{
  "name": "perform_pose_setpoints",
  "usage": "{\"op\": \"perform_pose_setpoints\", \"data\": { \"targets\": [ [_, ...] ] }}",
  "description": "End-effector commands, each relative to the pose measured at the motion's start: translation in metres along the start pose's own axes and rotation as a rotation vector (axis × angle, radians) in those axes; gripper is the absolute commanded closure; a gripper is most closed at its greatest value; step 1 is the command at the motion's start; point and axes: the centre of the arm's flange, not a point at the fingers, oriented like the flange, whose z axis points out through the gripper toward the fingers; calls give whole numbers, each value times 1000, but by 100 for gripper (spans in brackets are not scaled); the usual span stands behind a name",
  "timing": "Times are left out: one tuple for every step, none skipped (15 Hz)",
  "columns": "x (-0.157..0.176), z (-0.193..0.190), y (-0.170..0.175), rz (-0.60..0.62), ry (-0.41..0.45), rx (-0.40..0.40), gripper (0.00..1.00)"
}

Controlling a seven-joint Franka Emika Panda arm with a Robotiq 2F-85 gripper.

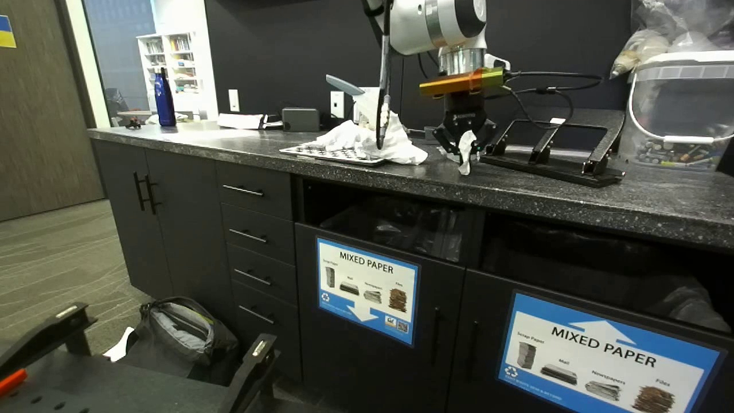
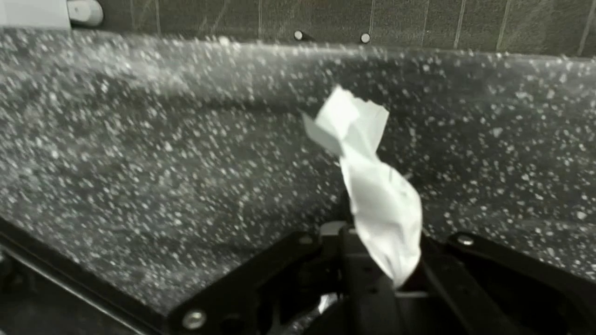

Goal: Put the white pieces of paper in the left bin

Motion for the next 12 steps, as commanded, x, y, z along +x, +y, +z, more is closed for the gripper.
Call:
{"op": "perform_pose_setpoints", "data": {
  "targets": [
    [-67, -15, 15, 141, -36, 0, 92],
    [-84, -12, 13, 170, -61, 17, 92],
    [-101, -7, 7, 177, -98, 40, 92],
    [-117, -1, -4, 173, -139, 56, 91],
    [-129, 5, -12, 167, -155, 65, 92],
    [-139, 5, -19, 168, -157, 83, 91],
    [-153, 11, -28, 141, -180, 93, 91],
    [-166, 18, -38, 114, -202, 97, 91],
    [-182, 25, -46, 79, -238, 110, 92],
    [-199, 31, -55, 52, -269, 118, 92],
    [-217, 35, -64, 8, -315, 140, 91],
    [-235, 41, -71, -33, -354, 147, 91]
  ]
}}
